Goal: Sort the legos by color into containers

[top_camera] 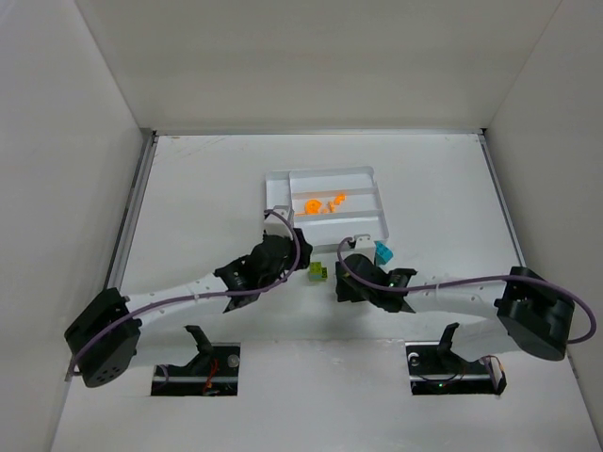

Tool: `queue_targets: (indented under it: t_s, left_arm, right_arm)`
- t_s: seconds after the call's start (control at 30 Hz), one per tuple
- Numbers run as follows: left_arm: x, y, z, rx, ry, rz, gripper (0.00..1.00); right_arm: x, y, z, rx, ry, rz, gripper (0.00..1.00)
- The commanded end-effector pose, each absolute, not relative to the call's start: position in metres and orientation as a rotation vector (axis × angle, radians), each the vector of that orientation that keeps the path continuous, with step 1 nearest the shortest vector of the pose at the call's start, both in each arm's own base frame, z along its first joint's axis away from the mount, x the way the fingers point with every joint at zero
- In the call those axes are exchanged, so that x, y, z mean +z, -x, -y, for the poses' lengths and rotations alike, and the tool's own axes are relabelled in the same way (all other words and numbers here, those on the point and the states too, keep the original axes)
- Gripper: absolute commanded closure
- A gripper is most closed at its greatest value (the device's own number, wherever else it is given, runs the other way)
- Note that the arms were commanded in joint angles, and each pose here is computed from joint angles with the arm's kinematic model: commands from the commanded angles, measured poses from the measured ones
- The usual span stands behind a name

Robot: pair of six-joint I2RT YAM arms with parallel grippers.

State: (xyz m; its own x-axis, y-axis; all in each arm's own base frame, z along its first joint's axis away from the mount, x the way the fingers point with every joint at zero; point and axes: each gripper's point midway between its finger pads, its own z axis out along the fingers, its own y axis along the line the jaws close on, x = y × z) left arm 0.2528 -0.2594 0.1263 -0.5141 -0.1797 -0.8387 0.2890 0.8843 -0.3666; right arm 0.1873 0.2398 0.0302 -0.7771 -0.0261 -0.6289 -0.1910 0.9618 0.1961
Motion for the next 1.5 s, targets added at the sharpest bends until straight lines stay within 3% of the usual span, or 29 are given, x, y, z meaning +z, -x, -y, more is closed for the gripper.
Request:
queue_targets:
  t_s: [0.0,0.17,0.43,0.73,1.03,1.47]
  left_arm:
    - [0.131,-0.238,0.254,-0.581,-0.067,-2.003,0.6]
    - [0.131,-0.225,0.245,-0.54,-0.076,-1.991,0.6]
    - [0.129,-0.211,0.253,-0.551,-0.119,-1.998,0.58]
    - [0.124,-0.193,0.287,-0.568,-0.226,-2.001,0.54]
    - [0.122,-0.166,0.344,-0.599,-0.423,-1.968,0.52]
    - [0.059,-0.176,0.383,-0.506,-0.555,-1.986,0.55]
  right_arm:
    - [0.04,-0.193,-0.248,0.315,0.14,-2.415,0.41]
    - [0.033,-0.189,-0.249,0.247,0.182,-2.435,0.44]
    - [0.035,-0.187,-0.245,0.211,0.187,-2.423,0.7]
    - [0.072,-0.183,-0.224,0.329,0.096,-2.342,0.7]
    - [0.13,-0.235,-0.18,0.392,-0.13,-2.147,0.7]
    - [0.173,-0.273,-0.182,0.519,-0.173,-2.025,0.7]
